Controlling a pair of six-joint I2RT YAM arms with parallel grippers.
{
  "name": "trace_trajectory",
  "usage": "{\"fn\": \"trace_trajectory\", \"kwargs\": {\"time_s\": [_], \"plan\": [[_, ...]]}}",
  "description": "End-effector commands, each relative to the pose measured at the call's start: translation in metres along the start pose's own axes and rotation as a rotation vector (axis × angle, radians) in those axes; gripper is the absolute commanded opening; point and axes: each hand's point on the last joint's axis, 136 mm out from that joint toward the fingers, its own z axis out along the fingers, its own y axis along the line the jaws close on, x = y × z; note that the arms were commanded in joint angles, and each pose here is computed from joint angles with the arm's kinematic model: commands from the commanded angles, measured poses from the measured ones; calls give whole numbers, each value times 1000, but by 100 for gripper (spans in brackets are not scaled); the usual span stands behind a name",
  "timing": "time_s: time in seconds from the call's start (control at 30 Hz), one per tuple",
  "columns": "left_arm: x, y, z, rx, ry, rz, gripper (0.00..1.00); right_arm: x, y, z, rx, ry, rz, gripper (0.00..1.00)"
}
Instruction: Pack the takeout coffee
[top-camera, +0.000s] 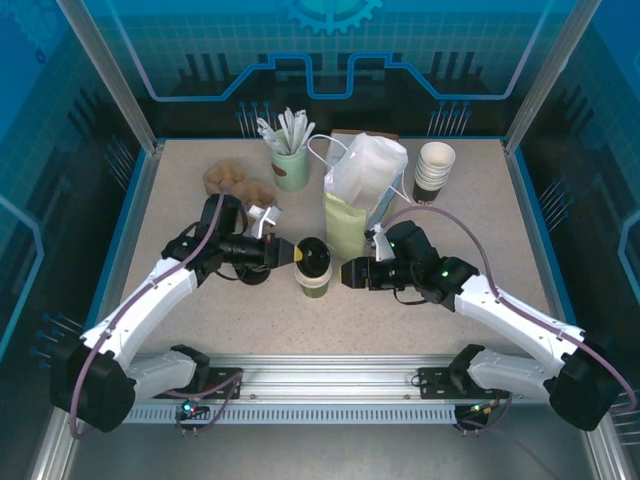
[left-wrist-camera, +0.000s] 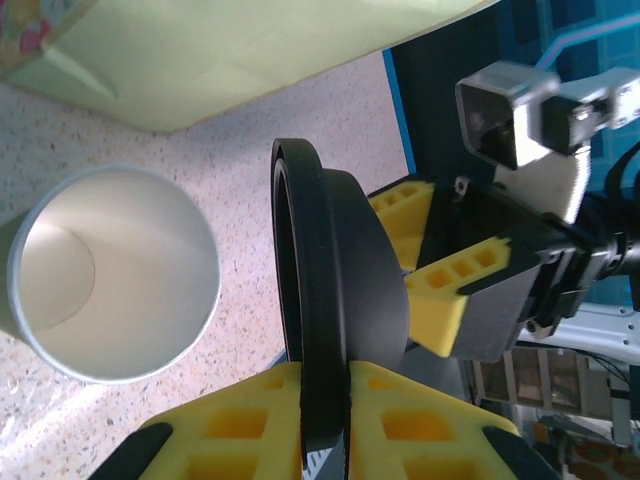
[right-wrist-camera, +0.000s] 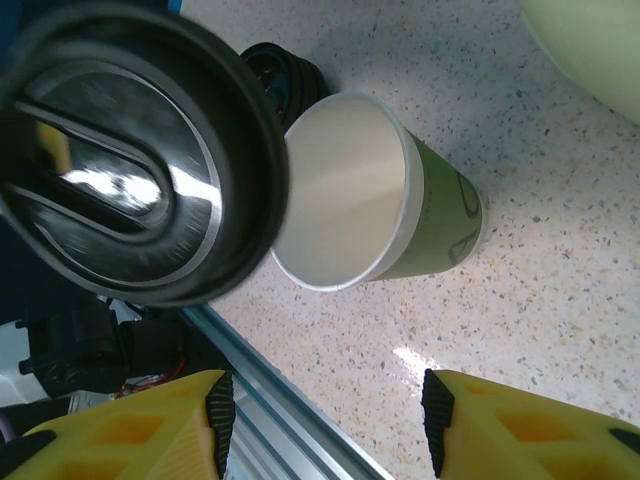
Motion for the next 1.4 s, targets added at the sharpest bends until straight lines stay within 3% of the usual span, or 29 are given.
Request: {"fn": "trace_trajectory", "kwargs": {"time_s": [0.0,0.63,1.37], "plan": [[4,7,5,40,23,-61,16,-6,4,6,-16,-33,-5,54],[-1,42,19,95,38,-179,17,-5,0,28,-22,6,40,59],[7,71,30,37,60,-215,32,0,-12,44,7,34,112,59]]}}
